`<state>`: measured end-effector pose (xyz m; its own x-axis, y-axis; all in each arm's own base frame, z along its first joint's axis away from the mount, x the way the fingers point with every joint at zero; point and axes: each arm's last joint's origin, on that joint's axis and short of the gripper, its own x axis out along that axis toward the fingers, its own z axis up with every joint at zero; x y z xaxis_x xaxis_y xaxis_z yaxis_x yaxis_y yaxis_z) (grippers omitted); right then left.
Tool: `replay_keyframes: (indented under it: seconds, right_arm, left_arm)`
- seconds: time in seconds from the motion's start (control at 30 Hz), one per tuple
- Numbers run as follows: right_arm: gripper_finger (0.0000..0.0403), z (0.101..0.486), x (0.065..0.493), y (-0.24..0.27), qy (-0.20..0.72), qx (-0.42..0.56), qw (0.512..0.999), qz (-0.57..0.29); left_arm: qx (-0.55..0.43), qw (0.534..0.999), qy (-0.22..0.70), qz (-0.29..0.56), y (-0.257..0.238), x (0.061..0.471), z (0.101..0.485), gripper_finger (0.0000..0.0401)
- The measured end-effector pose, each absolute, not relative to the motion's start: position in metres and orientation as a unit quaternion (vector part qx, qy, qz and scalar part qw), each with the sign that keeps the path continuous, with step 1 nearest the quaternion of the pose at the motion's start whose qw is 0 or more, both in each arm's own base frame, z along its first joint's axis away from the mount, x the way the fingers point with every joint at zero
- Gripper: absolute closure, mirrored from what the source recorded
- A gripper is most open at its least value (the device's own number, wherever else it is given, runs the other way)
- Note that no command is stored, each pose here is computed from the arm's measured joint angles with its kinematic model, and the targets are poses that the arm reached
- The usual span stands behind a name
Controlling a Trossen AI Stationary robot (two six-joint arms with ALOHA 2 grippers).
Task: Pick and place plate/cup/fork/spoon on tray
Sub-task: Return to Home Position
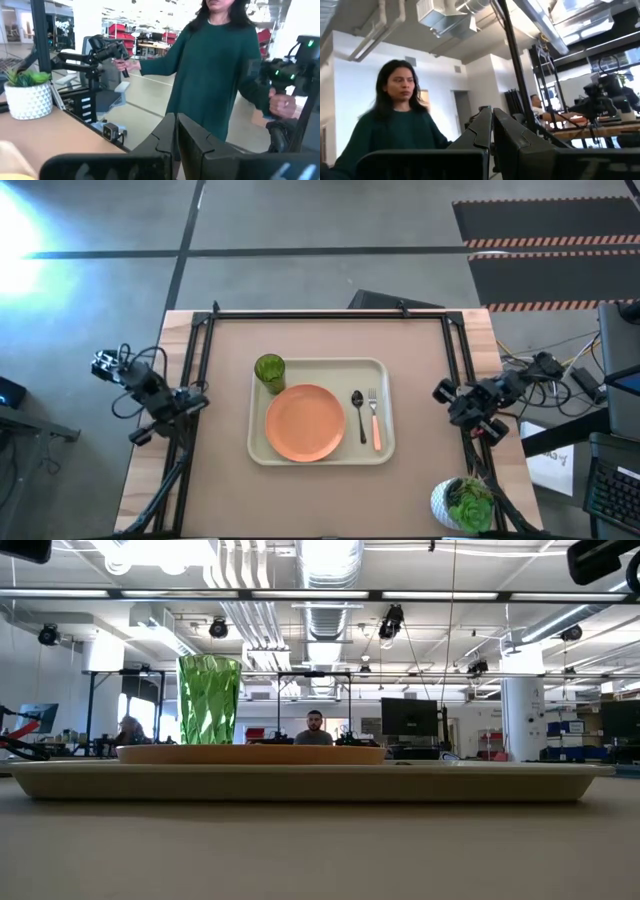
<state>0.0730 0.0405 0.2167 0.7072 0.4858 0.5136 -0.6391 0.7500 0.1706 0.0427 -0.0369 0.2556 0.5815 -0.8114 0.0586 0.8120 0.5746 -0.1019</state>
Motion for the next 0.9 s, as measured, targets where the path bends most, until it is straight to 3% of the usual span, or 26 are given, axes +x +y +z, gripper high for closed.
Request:
replay_keyframes:
  seconds: [0.23, 0.53, 0.9]
  right_arm:
    - [0.0394, 0.216, 0.073, 0.041, -0.222, 0.166, 0.906, 0.32]
    - [0.0394, 0.217, 0.073, 0.041, -0.224, 0.167, 0.905, 0.32]
    - [0.0394, 0.218, 0.073, 0.041, -0.23, 0.166, 0.905, 0.316]
  left_arm:
    - [-0.108, 0.883, 0.036, -0.456, -0.043, 0.055, 0.231, 0.0401]
    - [-0.124, 0.862, -0.043, -0.489, -0.055, 0.074, 0.186, 0.0401]
    - [-0.073, 0.946, -0.032, -0.315, -0.048, 0.084, 0.176, 0.0401]
